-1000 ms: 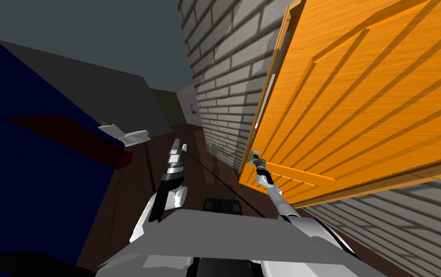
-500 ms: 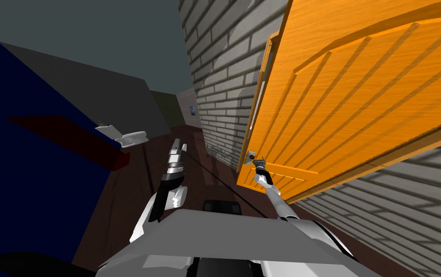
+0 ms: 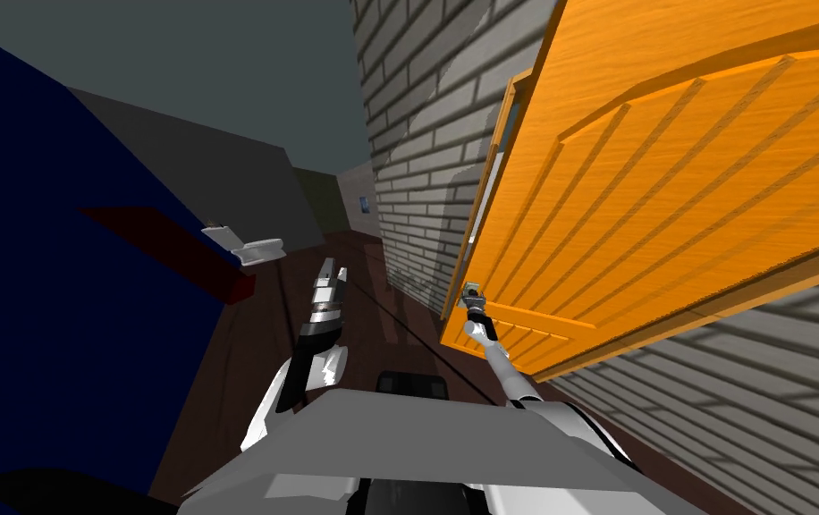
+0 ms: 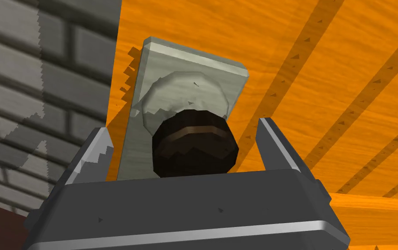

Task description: Pull the door open

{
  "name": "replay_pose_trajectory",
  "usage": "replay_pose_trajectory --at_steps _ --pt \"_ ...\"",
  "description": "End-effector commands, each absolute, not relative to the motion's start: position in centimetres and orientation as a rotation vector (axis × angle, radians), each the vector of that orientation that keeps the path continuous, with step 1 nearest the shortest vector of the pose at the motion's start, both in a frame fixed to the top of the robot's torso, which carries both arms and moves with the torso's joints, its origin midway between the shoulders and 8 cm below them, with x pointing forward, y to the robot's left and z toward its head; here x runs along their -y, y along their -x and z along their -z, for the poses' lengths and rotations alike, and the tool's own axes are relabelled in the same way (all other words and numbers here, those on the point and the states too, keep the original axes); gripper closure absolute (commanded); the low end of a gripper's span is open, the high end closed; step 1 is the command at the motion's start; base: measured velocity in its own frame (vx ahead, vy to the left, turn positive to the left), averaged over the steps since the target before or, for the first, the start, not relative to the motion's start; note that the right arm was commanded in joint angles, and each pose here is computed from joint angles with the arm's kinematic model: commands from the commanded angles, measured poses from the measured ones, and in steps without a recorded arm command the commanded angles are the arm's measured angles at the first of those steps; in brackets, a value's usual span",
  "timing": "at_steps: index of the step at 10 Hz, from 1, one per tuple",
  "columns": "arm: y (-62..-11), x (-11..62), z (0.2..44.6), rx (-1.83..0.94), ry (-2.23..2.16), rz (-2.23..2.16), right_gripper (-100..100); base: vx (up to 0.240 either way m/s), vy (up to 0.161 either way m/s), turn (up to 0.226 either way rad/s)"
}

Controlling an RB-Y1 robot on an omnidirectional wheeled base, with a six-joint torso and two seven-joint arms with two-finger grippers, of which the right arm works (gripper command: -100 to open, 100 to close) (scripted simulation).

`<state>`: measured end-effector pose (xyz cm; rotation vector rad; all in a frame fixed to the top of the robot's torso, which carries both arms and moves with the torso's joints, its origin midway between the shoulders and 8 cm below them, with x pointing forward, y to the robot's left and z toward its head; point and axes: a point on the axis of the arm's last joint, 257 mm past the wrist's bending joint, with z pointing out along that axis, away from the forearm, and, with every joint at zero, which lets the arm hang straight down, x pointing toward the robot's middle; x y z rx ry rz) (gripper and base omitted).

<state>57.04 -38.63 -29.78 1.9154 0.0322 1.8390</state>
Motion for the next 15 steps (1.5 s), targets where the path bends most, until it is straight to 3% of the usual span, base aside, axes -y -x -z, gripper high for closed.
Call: replay_pose_trajectory --at_steps 1,8,15 --pt "-57.0 37.8 29.6 0.022 -1.934 -1.875 -100 -0.074 -0.004 0.007" --pt "-57.4 34.9 29.6 0.298 -2.029 -2.021 -100 -0.094 -0.024 0.012" --pt "-55.3 42.6 29.6 0.374 -1.988 -1.986 -100 0.107 -0.003 0.104"
